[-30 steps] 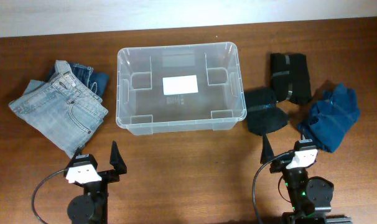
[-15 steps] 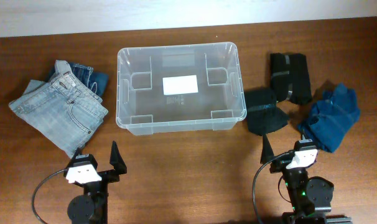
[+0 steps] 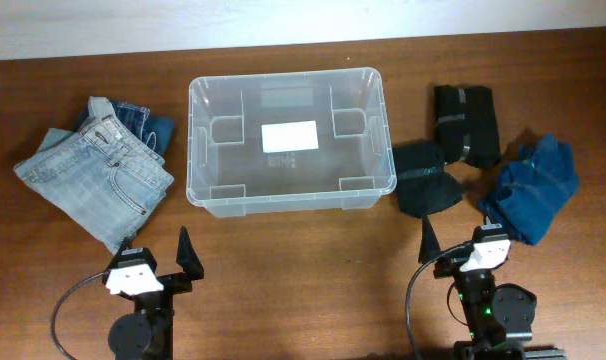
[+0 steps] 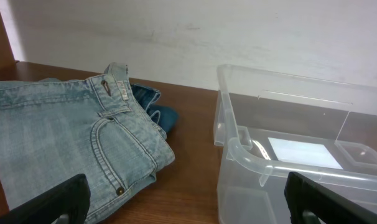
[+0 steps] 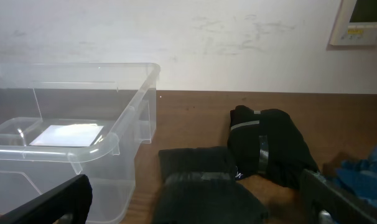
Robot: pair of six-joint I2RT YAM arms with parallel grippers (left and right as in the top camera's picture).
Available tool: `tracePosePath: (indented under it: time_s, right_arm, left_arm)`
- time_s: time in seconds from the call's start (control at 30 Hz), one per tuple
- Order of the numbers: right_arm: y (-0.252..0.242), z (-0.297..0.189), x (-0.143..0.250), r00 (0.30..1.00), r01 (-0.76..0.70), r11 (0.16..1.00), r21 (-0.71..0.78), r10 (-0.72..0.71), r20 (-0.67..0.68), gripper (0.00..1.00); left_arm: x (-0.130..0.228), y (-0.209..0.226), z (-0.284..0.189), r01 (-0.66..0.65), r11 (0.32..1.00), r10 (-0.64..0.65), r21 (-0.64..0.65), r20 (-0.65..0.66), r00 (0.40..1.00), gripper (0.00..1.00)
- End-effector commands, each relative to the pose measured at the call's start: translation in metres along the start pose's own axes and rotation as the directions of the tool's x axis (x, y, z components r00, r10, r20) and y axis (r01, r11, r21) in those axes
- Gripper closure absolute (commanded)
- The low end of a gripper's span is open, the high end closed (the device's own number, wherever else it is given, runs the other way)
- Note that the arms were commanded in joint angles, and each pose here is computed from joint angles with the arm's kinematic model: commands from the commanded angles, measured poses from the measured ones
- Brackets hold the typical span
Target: Pack container
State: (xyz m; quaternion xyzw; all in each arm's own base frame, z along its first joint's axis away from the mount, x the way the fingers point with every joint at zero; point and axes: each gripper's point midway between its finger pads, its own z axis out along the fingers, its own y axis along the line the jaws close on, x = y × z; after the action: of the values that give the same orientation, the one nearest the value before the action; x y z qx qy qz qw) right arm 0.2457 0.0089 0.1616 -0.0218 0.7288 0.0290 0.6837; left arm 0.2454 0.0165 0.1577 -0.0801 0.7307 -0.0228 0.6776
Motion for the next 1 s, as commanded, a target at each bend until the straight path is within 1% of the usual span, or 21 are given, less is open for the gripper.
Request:
tracePosePath:
  time_s: [0.0, 0.1, 0.97]
  right_arm:
    - [0.0, 0.0002, 0.0026, 1.0, -0.011, 1.0, 0.003, 0.011, -0.001, 0.02]
    - [0.0, 0.0002, 0.0026, 1.0, -0.011, 1.0, 0.003, 0.011, -0.001, 0.02]
    - [0.0, 0.0002, 0.0026, 1.0, -0.011, 1.0, 0.003, 0.011, -0.001, 0.02]
  left_arm:
    - [0.0016, -0.0008, 0.0001, -0.019, 1.0, 0.019, 0.008, 0.0, 1.0, 0.0]
    - [-0.0025, -0.0001, 0.0, -0.019, 1.0, 0.019, 0.003, 0.017, 1.0, 0.01]
    - [0.0012, 0.0003, 0.0001, -0.019, 1.0, 0.019, 0.002, 0.001, 1.0, 0.01]
